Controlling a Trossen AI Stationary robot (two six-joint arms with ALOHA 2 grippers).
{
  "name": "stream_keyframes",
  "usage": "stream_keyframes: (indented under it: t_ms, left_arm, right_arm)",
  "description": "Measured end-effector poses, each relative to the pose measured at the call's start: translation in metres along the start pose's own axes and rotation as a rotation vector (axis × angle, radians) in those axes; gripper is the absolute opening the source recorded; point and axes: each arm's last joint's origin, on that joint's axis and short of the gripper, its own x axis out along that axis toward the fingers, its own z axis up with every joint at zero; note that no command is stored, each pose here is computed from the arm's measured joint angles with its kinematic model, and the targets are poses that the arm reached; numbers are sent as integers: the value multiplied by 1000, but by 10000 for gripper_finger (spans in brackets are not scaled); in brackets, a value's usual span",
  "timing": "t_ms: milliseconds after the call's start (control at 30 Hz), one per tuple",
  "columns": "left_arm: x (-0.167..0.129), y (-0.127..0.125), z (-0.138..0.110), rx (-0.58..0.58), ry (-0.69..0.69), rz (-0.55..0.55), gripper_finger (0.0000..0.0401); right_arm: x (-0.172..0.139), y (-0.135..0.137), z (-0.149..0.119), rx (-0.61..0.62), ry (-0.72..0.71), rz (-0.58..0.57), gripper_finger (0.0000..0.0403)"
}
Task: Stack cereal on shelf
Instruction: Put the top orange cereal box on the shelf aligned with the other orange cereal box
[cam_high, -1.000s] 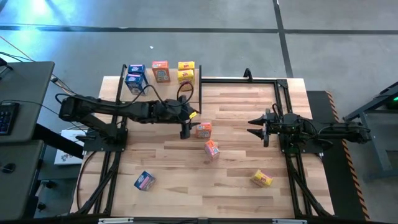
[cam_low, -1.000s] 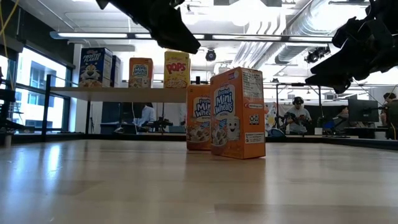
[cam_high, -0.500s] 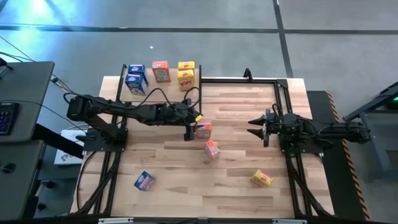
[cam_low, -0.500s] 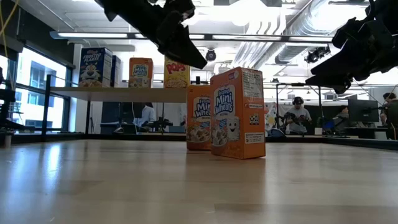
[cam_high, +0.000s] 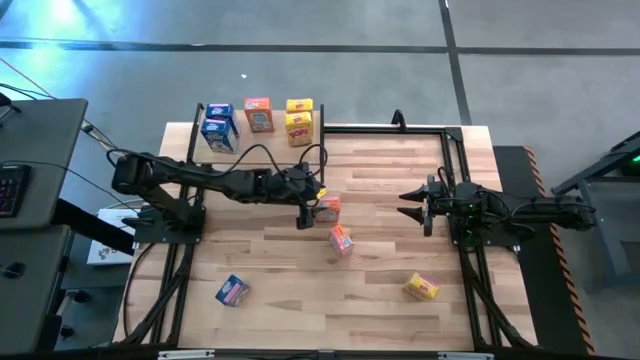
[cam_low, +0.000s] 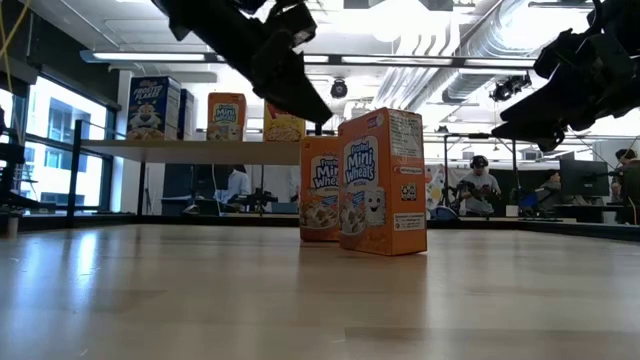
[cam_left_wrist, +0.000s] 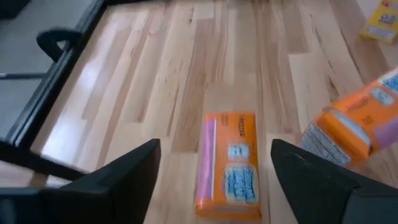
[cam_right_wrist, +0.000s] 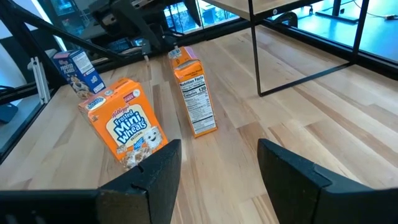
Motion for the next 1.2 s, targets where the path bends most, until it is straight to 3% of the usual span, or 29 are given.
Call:
stream_keyframes:
  t_ms: [233, 767, 1200]
  left_arm:
    - [10, -3, -4, -7, 20, -22, 314]
    - [36, 0, -23, -39, 108, -62, 312]
    - [38, 1, -24, -47, 105, -92, 229]
  right_arm:
    - [0, 0, -2, -2, 18, -5, 205]
    - [0, -1, -3, -4, 34, -9, 205]
    - [0, -1, -3, -4, 37, -10, 205]
